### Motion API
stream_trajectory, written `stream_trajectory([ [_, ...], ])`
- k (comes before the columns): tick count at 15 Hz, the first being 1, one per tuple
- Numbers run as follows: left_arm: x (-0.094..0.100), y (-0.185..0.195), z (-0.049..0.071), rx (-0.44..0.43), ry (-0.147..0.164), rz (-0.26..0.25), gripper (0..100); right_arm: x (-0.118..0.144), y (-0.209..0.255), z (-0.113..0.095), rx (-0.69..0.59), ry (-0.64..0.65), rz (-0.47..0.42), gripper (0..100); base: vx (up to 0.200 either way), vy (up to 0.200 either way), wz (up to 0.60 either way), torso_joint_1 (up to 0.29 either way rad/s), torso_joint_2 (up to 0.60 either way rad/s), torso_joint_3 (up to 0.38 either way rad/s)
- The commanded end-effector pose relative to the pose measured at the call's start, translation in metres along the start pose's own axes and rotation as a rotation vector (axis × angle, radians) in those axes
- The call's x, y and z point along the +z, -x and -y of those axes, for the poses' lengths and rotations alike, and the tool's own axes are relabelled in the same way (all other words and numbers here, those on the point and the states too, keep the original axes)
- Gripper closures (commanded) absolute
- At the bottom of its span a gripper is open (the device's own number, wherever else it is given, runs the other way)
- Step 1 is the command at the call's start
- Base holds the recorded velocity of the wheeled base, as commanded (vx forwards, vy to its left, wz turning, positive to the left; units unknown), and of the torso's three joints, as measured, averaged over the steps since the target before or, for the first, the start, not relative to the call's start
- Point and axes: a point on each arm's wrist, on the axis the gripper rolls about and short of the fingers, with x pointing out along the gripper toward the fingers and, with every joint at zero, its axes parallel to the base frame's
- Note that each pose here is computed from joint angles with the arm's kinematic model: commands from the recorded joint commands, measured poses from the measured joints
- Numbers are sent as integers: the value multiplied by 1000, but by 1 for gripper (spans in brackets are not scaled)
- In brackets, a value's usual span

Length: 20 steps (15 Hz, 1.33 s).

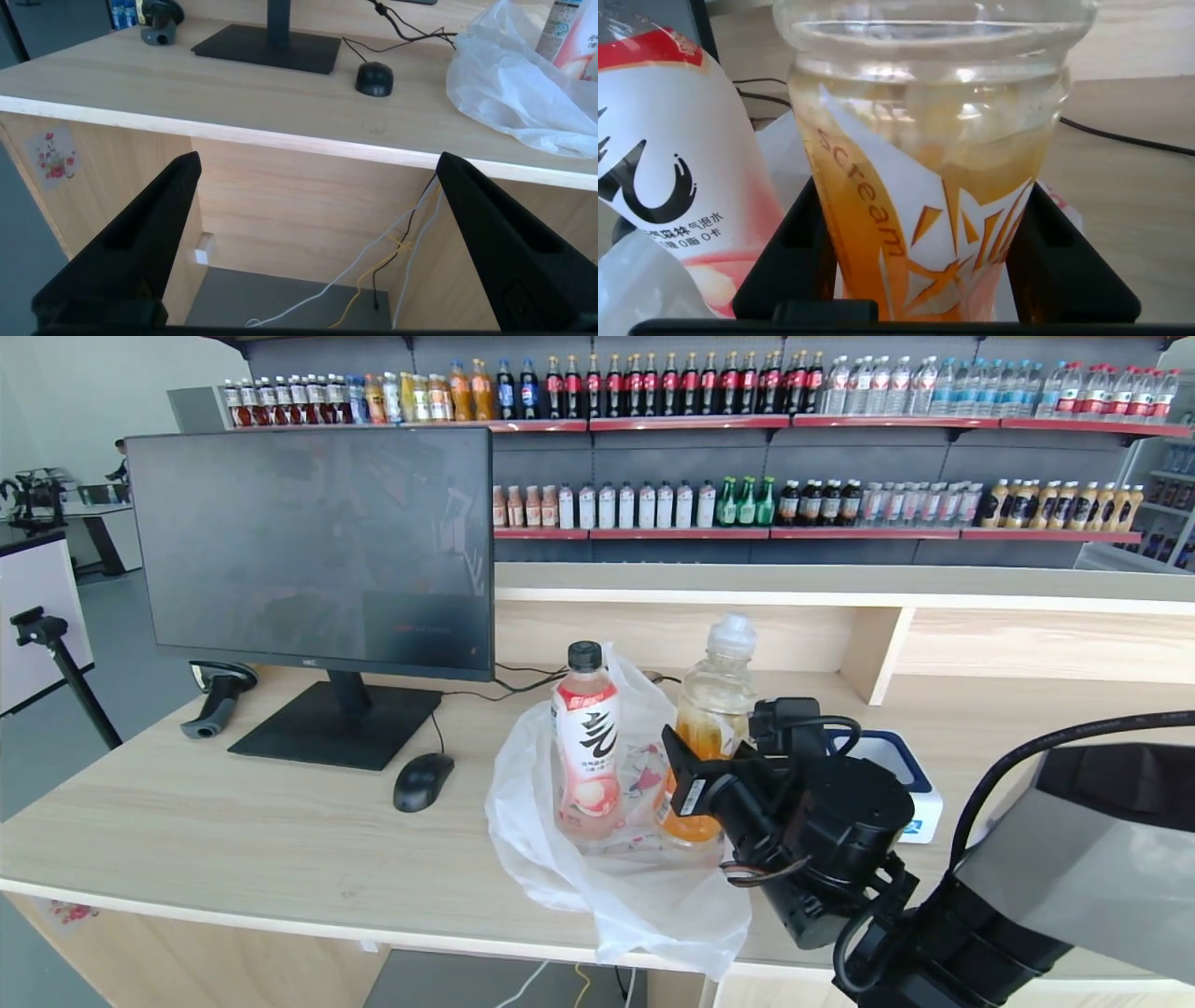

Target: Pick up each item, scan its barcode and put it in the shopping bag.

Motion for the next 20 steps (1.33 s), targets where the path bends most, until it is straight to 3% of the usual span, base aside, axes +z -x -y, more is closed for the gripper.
stream_trajectory([
  [1,0,0,0,1,0,0,0,-4,3,-1,7,3,-16,100,0,0,0,0,0,0],
  [13,0,0,0,1,0,0,0,-10,11,0,9,20,-53,100,0,0,0,0,0,0],
  [20,0,0,0,1,0,3,0,5,14,-1,15,28,-16,100,0,0,0,0,0,0],
])
